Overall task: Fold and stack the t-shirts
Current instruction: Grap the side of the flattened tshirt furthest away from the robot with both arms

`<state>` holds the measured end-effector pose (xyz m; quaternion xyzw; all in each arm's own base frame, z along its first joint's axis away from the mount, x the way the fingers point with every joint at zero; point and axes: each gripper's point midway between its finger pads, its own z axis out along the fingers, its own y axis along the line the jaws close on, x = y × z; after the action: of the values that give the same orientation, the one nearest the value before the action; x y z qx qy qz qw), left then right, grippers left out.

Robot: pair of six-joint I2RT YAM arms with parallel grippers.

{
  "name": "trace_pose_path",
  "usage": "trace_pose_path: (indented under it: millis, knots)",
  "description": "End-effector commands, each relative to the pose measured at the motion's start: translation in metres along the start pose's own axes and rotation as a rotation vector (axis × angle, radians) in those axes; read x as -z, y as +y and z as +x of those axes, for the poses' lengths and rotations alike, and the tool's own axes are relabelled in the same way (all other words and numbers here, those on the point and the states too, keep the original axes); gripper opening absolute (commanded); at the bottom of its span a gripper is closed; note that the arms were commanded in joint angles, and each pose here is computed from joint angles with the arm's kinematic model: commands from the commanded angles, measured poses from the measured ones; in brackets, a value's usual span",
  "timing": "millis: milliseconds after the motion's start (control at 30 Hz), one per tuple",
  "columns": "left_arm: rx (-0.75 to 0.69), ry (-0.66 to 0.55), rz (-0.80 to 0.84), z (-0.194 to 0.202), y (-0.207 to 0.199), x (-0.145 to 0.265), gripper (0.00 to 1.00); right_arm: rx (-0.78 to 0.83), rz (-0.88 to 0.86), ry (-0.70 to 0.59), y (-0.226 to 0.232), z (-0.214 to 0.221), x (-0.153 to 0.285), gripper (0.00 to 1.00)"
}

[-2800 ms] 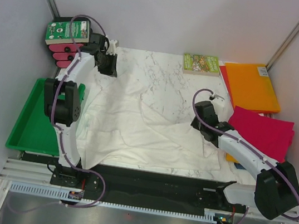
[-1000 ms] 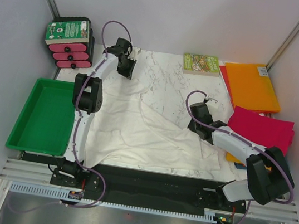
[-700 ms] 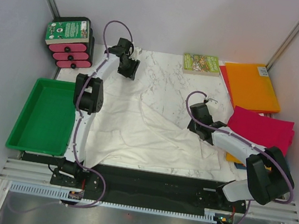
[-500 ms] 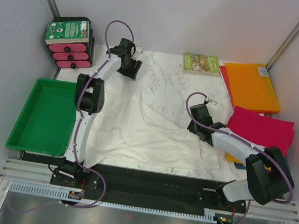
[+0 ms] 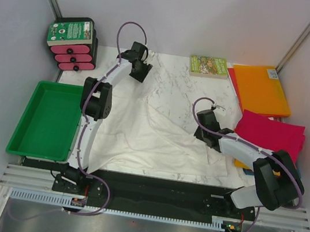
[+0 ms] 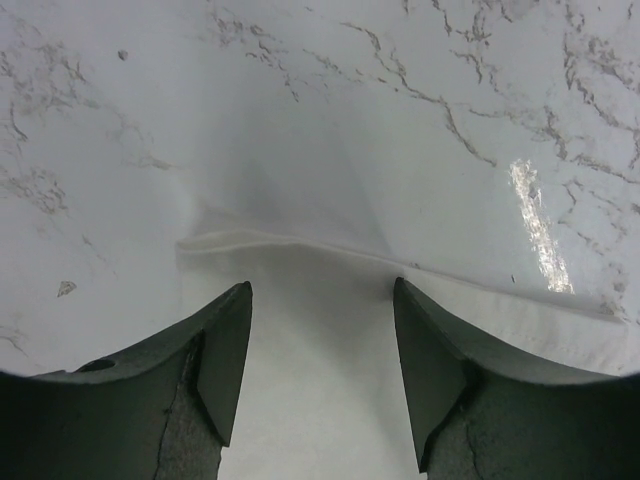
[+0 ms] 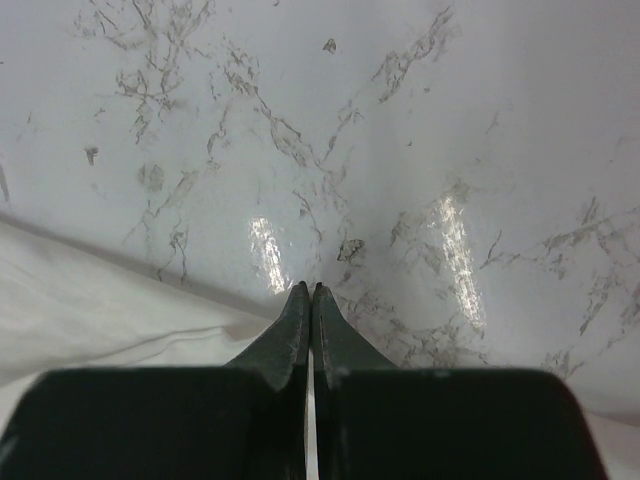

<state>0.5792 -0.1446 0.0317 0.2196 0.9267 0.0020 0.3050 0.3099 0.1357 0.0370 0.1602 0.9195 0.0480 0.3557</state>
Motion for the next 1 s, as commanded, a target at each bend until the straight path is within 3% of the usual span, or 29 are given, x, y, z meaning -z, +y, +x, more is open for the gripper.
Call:
trace_pose_path:
  millis: [0,367,967]
  knots:
    - [-0.01,-0.118,-0.075,-0.039,0.021,0.025,0.66,-0.03,-0.024,-0.01,0.005,-0.001,-0.002,0.0]
    - [-0.006,-0.166,-0.068,-0.049,0.016,0.027,0.66,-0.029,-0.022,0.001,0.003,0.006,-0.006,0.0]
    - [-0.052,0.123,0.038,0.037,-0.009,-0.003,0.51,-0.032,-0.038,-0.009,0.009,0.0,-0.005,0.0]
